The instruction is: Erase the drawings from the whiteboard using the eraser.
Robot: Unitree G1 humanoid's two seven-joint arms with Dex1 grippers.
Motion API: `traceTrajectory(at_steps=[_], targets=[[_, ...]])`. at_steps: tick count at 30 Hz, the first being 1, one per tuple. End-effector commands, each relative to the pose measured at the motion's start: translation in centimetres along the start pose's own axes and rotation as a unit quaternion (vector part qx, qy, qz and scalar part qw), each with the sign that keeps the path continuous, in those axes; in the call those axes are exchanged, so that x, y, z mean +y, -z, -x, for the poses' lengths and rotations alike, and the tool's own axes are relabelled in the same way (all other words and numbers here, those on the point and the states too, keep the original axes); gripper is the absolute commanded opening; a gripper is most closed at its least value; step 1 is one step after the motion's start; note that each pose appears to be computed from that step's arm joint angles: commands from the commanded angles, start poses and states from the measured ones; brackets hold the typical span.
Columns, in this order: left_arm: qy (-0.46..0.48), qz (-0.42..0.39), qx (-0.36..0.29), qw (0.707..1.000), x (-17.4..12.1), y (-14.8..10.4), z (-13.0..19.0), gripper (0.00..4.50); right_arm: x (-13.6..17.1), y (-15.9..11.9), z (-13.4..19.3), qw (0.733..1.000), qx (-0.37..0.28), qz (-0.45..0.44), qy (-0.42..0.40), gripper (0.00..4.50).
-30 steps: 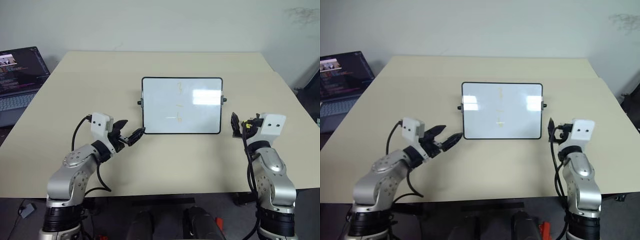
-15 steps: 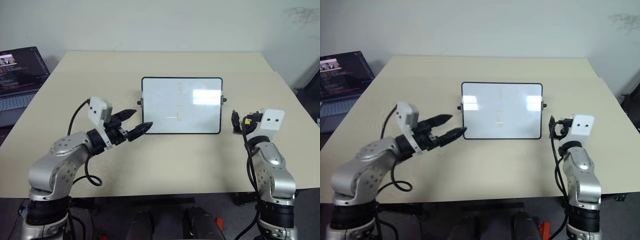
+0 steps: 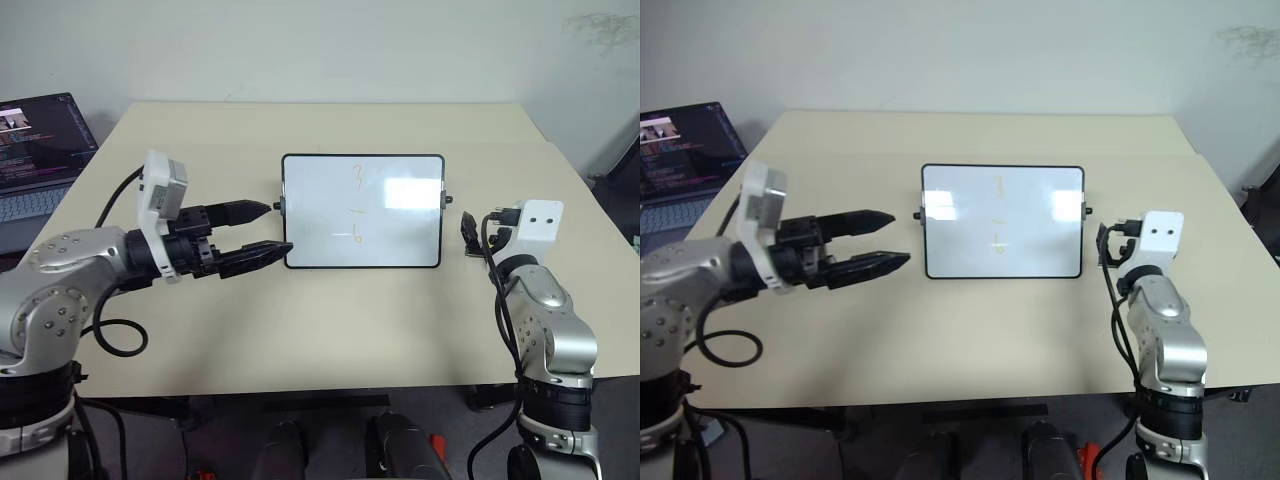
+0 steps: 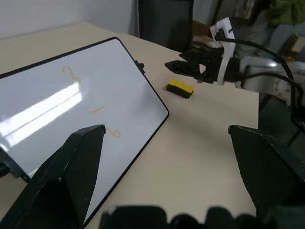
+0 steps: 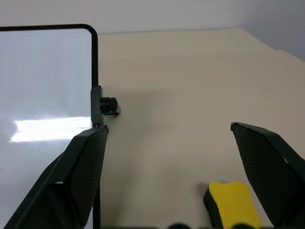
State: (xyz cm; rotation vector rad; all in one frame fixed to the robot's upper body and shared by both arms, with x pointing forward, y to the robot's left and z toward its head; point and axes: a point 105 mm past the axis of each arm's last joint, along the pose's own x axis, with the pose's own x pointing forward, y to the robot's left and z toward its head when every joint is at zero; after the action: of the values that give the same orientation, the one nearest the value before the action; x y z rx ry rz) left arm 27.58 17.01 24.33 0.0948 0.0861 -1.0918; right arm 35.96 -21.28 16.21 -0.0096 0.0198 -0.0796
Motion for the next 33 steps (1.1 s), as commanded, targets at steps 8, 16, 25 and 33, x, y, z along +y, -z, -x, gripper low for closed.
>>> traceTrajectory(at_steps=[8,16,25,33], targets=[[0.082,-0.025,0.013,0.996,-1.6,-1.0,0.3,4.50,-2.6,1.2,-1.4,0.996,0.074,0.019,0.054,4.47],[0.085,-0.031,0.013,0.996,-1.3,-1.2,0.4,4.50,-4.9,1.9,-1.3,0.991,0.112,0.008,0.071,4.47],[0.085,-0.030,0.008,0.996,-1.0,-0.9,-0.1,4.50,-5.8,3.1,-1.4,0.988,0.149,0.022,0.045,4.47],[0.081,-0.030,0.009,0.996,-0.9,-0.8,0.0,4.50,-6.6,3.8,-2.1,0.986,0.159,0.026,0.037,4.47]])
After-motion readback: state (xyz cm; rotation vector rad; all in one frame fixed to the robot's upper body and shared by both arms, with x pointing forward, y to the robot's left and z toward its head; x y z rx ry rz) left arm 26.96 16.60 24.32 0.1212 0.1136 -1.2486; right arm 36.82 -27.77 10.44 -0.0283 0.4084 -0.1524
